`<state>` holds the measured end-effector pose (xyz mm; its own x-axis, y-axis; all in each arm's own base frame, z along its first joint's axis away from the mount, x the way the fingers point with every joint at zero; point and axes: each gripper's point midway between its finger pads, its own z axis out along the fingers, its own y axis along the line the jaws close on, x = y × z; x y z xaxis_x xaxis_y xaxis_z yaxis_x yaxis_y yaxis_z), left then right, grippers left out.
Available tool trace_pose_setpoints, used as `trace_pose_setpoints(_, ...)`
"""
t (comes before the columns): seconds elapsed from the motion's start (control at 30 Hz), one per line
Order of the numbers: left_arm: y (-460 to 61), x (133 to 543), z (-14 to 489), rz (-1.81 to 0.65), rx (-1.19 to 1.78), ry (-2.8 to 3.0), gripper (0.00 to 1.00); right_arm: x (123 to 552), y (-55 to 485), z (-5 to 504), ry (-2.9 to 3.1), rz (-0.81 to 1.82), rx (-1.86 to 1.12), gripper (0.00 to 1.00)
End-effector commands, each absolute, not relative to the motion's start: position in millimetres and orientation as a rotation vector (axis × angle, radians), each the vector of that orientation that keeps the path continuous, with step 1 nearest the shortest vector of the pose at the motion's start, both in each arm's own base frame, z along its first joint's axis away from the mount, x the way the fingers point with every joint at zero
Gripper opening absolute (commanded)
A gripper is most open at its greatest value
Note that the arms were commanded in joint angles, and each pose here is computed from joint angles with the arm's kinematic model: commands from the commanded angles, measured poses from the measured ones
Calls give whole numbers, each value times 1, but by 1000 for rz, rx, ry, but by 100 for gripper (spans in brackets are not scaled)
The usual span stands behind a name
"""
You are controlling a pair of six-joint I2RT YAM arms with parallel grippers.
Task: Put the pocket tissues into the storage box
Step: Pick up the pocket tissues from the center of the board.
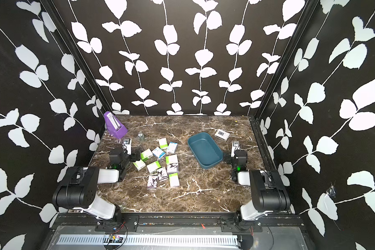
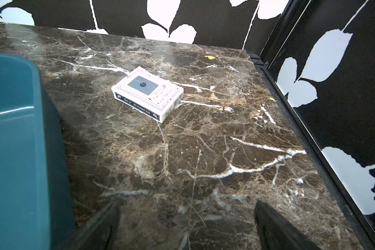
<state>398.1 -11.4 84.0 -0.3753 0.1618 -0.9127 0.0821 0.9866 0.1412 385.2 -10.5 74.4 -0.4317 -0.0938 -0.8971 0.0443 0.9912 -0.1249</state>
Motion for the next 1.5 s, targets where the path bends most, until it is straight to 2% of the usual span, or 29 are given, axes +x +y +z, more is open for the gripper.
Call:
trace_pose_setpoints(0.0, -14, 403, 95, 75, 176, 1923, 99, 396, -13, 91, 1955, -164, -20, 99)
trace_pose_setpoints(0.6, -9, 405, 98, 95, 146, 1916, 99, 396, -13, 91, 1954, -165, -20, 99)
trace_pose_setpoints(0.73, 9, 413, 127, 175, 49, 2033, 99, 394, -23, 124, 1962, -212, 35, 99)
trace_pose_setpoints(0.8, 1, 418, 153, 112, 43, 2024, 99, 386, -15, 155, 1944, -188, 18, 99)
trace_pose_setpoints(0.93, -25, 423, 199, -118, -50, 1961, 99, 363, 22, 211, 1970, -163, -72, 99)
trace_pose_setpoints(1.1, -62, 428, 239, -160, 35, 1932, 99, 336, 90, 221, 2146, -156, -289, 99)
trace_pose_setpoints(1.2, -83, 432, 256, -201, 110, 1980, 99, 316, 140, 207, 2262, -64, -447, 99)
trace_pose_setpoints(1.47, -104, 435, 259, -328, 138, 1998, 99, 239, 255, 138, 2617, 76, -837, 99)
